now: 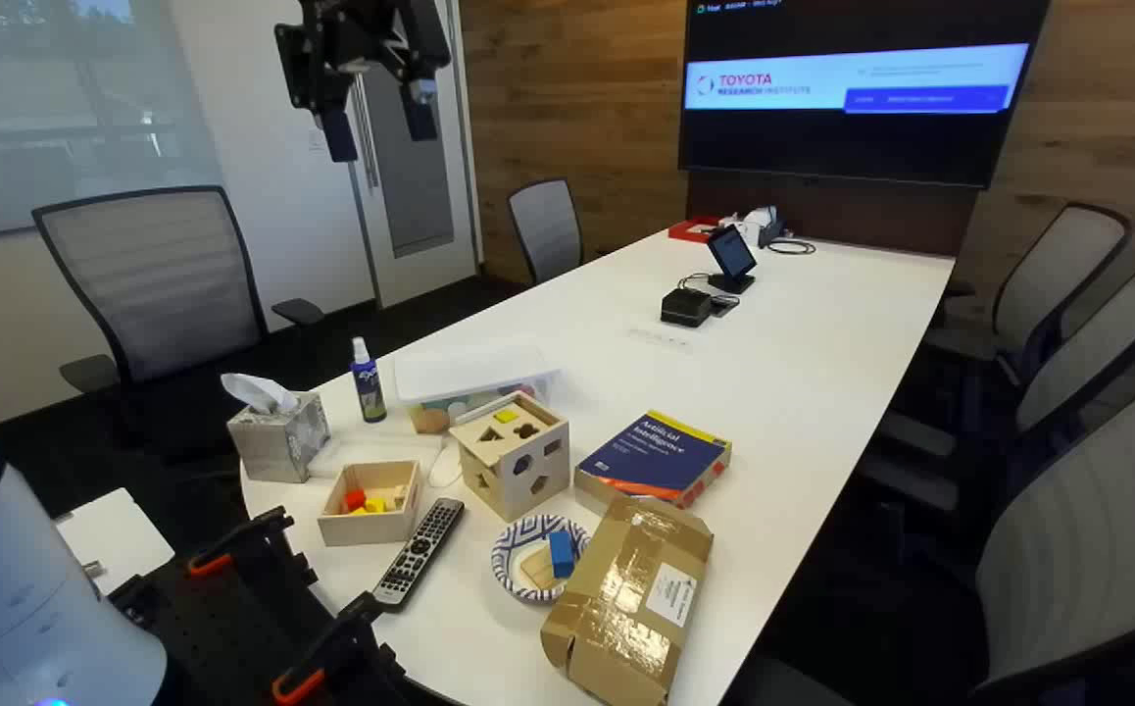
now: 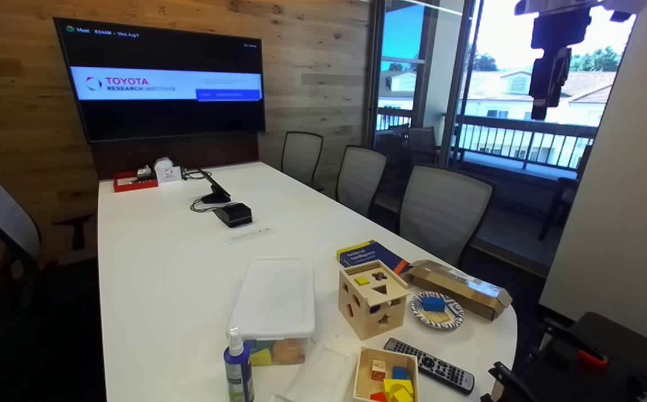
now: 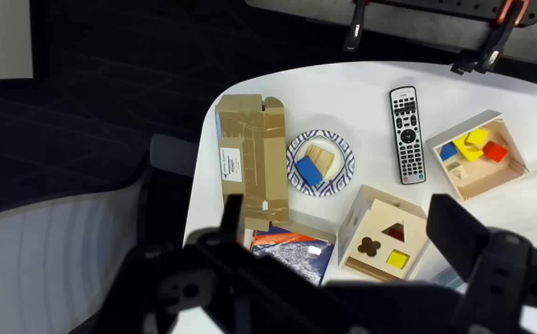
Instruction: Move the white object to the right
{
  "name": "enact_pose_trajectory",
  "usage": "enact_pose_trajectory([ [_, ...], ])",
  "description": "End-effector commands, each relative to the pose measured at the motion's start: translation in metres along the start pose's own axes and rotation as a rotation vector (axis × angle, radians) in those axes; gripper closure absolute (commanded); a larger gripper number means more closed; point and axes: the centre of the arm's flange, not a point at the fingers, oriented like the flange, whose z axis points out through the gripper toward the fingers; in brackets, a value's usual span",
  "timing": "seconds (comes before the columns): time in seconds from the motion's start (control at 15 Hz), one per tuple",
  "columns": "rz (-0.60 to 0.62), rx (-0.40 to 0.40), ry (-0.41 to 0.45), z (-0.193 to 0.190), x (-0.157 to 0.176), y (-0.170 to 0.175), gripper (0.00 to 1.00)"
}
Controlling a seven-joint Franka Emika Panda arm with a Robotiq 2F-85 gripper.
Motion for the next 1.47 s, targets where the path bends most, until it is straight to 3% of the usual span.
enact_pose_trajectory([
  [0.0, 0.0, 0.0, 0.0, 0.0, 0.0, 0.0, 0.0],
  [0.13, 0.029, 0.002, 0.005, 0.005, 0.009, -0.003, 0.0],
  [0.4, 0.185, 0.143, 0.026, 0.043, 0.052, -0.045, 0.0],
  [0.67, 0.353, 0.256, 0.023, 0.099, 0.1, -0.118, 0.0],
  [0.87, 0.42, 0.279, 0.024, 0.136, 0.127, -0.185, 0.0],
  [1.13, 0.548, 0.297, 0.013, 0.187, 0.142, -0.264, 0.0],
  [1.4, 0.705, 0.364, -0.005, 0.228, 0.141, -0.313, 0.0],
])
